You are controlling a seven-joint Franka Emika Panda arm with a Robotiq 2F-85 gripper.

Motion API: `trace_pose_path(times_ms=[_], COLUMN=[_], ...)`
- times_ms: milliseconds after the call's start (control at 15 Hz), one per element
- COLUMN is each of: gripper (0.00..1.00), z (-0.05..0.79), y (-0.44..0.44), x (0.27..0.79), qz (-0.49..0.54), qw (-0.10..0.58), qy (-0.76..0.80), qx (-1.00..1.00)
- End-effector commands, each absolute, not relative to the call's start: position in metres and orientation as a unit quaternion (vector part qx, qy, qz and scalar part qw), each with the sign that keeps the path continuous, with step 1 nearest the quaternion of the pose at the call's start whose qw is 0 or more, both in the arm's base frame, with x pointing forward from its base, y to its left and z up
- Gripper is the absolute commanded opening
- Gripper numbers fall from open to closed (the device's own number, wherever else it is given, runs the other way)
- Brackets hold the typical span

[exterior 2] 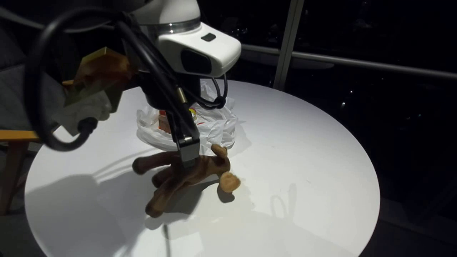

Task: Remove the contents from the white plastic bag and put them on the table one at a time

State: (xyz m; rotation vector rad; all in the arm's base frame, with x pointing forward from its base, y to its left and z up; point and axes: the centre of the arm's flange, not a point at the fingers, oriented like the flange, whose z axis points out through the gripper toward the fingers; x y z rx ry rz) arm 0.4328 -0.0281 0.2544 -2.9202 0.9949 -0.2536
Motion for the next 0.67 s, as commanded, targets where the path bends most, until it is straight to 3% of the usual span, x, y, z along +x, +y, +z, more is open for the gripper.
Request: trace_pose_path(times_ms=[0,267,600], gripper=[0.69,1.00,1.00], z=[0.300,0.356,0.387], y=[-0.022,0.001,0.070], x=[0.453,0.484,0.518], qz=[-0.107,-0.123,-0.065], qw=[0.050,0.066,0.046], qy=[0.340,0.339,0.273], qx=[-0.933,-0.930,-0.959])
